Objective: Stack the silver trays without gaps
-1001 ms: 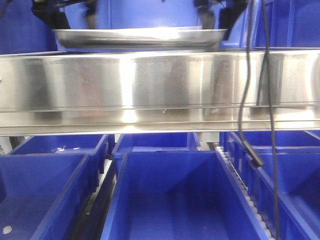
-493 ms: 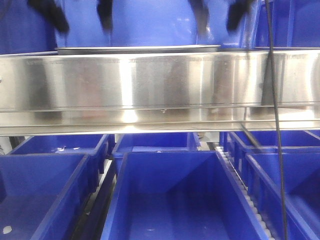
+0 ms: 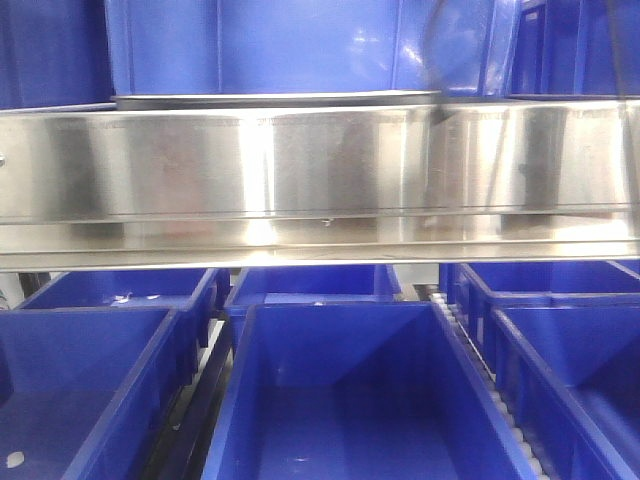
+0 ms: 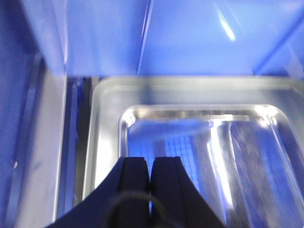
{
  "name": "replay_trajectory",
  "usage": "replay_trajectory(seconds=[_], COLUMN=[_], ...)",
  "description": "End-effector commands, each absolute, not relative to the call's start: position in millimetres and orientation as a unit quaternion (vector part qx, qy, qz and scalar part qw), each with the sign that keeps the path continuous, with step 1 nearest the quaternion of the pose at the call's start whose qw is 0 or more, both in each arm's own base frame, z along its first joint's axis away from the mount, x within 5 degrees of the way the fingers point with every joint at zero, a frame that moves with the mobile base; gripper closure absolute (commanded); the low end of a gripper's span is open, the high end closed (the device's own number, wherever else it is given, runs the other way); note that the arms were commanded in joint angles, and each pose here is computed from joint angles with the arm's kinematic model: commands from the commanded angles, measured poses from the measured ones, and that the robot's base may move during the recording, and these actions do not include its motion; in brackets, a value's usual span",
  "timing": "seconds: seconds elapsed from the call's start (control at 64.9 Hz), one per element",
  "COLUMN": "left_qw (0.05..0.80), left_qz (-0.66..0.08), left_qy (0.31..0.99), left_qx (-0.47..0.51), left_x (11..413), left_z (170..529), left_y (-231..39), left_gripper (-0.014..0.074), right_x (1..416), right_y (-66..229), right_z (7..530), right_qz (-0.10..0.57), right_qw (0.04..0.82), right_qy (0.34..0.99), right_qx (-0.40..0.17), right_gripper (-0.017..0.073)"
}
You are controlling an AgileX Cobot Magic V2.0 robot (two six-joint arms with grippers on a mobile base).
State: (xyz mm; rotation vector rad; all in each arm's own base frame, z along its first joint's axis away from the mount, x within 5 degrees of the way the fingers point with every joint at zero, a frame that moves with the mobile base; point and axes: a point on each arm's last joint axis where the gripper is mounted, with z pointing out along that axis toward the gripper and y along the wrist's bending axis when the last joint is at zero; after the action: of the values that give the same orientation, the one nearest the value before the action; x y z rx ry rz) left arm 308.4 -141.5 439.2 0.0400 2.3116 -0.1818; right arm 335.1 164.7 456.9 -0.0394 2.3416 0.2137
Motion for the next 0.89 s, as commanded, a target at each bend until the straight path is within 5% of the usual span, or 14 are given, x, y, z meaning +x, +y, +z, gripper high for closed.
replay_trajectory(seconds=[0.0, 0.324, 0.878], left_qw=[0.412, 0.499, 0.624], left_qz=[-0.103, -0.167, -0.231], left_qy=[0.905, 0.849, 0.742], left_qx=[0.020, 0.036, 0.081], left_x=[296, 271, 221], left_z=[451, 450, 410], left_y=[-142, -134, -116], left_gripper=[0.0591, 0.0591, 0.0591], right_x=[326, 299, 228], right_y=[159, 161, 143], right_z=[471, 490, 468], right_qz=[0.084, 0.049, 0.101], right_qw=[0.406, 0.453, 0.587], right_qy=[0.909, 0.884, 0.778], right_qx=[-0.032, -0.104, -0.200], right_gripper=[0.0639, 0.0639, 0.0639])
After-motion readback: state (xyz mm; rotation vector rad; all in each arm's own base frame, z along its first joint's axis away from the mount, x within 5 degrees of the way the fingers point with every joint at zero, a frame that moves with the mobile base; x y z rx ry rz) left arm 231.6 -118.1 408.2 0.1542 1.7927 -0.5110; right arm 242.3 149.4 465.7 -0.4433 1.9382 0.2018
